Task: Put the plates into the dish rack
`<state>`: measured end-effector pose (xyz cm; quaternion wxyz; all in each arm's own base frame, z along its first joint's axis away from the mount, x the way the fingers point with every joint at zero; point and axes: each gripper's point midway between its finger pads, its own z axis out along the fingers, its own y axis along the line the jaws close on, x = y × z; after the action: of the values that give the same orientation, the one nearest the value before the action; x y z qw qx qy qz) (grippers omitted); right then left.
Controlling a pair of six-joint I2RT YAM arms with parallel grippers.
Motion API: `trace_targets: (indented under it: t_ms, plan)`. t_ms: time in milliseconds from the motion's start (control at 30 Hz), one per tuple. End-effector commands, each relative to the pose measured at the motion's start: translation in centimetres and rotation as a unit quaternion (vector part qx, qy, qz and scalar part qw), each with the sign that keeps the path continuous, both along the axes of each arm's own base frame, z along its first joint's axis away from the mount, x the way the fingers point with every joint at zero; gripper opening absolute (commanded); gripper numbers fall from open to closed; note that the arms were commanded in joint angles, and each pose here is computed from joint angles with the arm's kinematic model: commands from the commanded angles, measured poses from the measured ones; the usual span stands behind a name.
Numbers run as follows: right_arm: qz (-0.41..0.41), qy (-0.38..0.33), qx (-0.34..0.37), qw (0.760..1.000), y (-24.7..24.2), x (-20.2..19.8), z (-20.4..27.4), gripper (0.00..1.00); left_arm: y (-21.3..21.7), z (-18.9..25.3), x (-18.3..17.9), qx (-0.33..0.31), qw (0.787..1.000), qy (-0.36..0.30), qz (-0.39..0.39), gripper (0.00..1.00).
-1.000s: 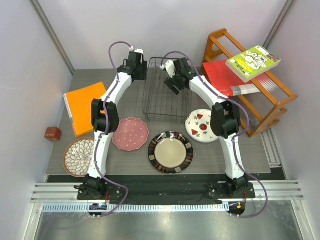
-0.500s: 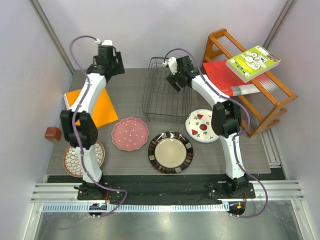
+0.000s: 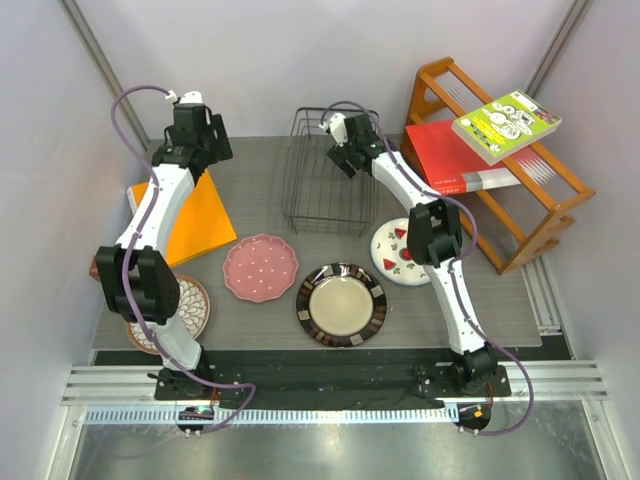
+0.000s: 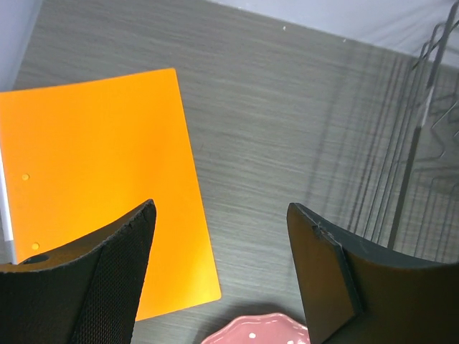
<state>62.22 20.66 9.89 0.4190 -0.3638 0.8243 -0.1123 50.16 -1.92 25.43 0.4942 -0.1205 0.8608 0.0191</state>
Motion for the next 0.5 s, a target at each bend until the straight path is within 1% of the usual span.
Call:
trace_targets:
  t_ms: [0,100,200,233,300,333,367,400,433,467]
  plan:
    - [-0.032,-0.109,0.014,0.993,-0.6,3.5,5.8,0.89,0.0,0.6,0.1,0.003,1.000,-0.011,-0.001,0.75]
    - [-0.036,-0.117,0.016,0.992,-1.1,3.4,6.9,0.89,-0.1,0.7,-0.4,0.003,1.000,-0.008,-0.004,0.75]
    - [-0.033,-0.128,0.028,0.991,-1.4,2.2,9.8,0.89,-0.1,1.6,-2.0,-0.002,1.000,-0.008,-0.008,0.76]
    - [-0.029,-0.136,0.036,0.990,-1.6,1.1,12.0,0.88,-0.7,1.6,-2.7,-0.016,1.000,-0.004,-0.020,0.76]
    - [-0.029,-0.142,0.046,0.988,-1.6,-0.5,14.3,0.89,-1.8,0.9,-5.1,-0.048,0.998,0.027,-0.035,0.77]
    - [-0.026,-0.145,0.061,0.987,-1.6,-2.1,16.3,0.89,-2.7,-1.5,-7.1,-0.088,0.993,0.076,-0.033,0.77]
    - [-0.023,-0.147,0.069,0.987,-1.6,-3.2,17.4,0.89,-3.2,-2.4,-8.1,-0.107,0.989,0.098,-0.031,0.77]
    - [-0.016,-0.143,0.075,0.987,-1.0,-4.4,17.9,0.89,-3.5,-3.7,-9.3,-0.122,0.984,0.124,-0.024,0.77]
    - [-0.012,-0.136,0.088,0.987,-1.2,-6.4,18.5,0.89,-3.9,-5.9,-11.2,-0.147,0.976,0.158,-0.015,0.77]
    - [-0.007,-0.127,0.093,0.988,-1.0,-7.6,18.4,0.89,-3.9,-7.1,-12.2,-0.153,0.973,0.171,-0.005,0.77]
